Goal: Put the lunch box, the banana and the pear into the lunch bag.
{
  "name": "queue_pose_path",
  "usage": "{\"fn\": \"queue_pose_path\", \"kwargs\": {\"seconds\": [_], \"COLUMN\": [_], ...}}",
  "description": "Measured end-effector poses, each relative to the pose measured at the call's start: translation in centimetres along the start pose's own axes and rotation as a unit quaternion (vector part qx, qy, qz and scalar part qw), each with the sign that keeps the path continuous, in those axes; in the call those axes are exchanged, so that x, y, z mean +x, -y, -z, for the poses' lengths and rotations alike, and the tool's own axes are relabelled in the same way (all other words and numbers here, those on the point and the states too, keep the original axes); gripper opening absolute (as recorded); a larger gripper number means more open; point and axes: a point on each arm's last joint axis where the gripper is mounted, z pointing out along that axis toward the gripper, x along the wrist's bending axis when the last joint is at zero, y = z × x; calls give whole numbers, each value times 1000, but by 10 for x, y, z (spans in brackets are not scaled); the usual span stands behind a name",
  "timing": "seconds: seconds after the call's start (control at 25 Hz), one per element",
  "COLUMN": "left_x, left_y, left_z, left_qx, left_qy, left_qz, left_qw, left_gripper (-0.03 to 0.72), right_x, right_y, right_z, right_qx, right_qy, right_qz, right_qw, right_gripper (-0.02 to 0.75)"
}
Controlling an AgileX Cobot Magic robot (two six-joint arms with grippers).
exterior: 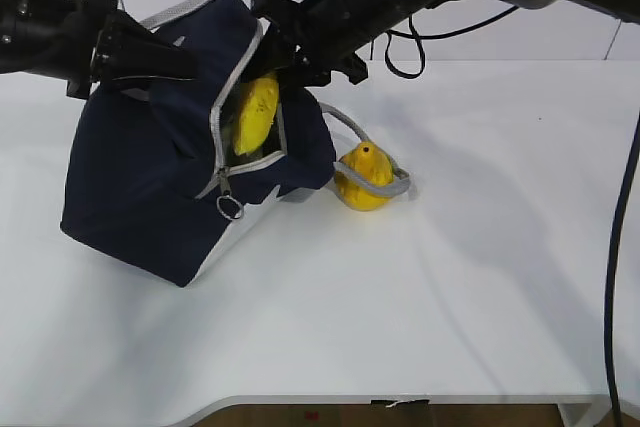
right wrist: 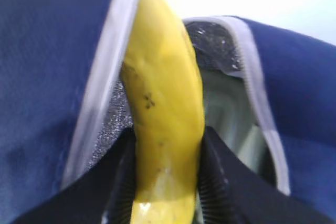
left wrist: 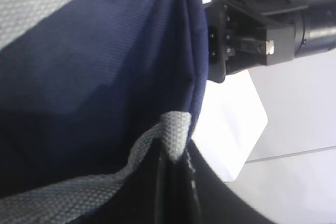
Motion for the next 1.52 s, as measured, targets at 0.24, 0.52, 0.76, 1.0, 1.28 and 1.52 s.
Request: {"fn": "queue_pose_path", "kwargs": {"seconds": [0.24, 0.52, 0.76, 1.0, 1.28, 1.52], "left_x": [0, -1, -1, -1, -1, -1], "left_y": [0, 0, 0, 0, 0, 0], "left_z": [0, 0, 0, 0, 0, 0], "left_qx": [-2, -2, -2, -1, -1, -1], "left_qy": [1, 3, 3, 4, 4, 4], "left_qz": [1, 2, 2, 2, 2, 2], "left_qw": [1000, 1000, 1000, 1000, 1000, 1000], "left_gripper": [13, 13, 13, 13, 13, 13], "right_x": [10, 14, 15, 16, 15, -1], "right_y": [2, 4, 7, 9, 0, -9], "right_z": [-8, -11, -11, -5, 24, 40], "right_qx": [-9, -9, 6, 35, 71, 64], "right_qy": [-3, -5, -9, -13, -12, 41], "right_qz": [9, 12, 11, 42, 87, 113], "right_qw": [1000, 1000, 1000, 998, 994, 991], "right_gripper": [264, 440, 537, 543, 545, 546]}}
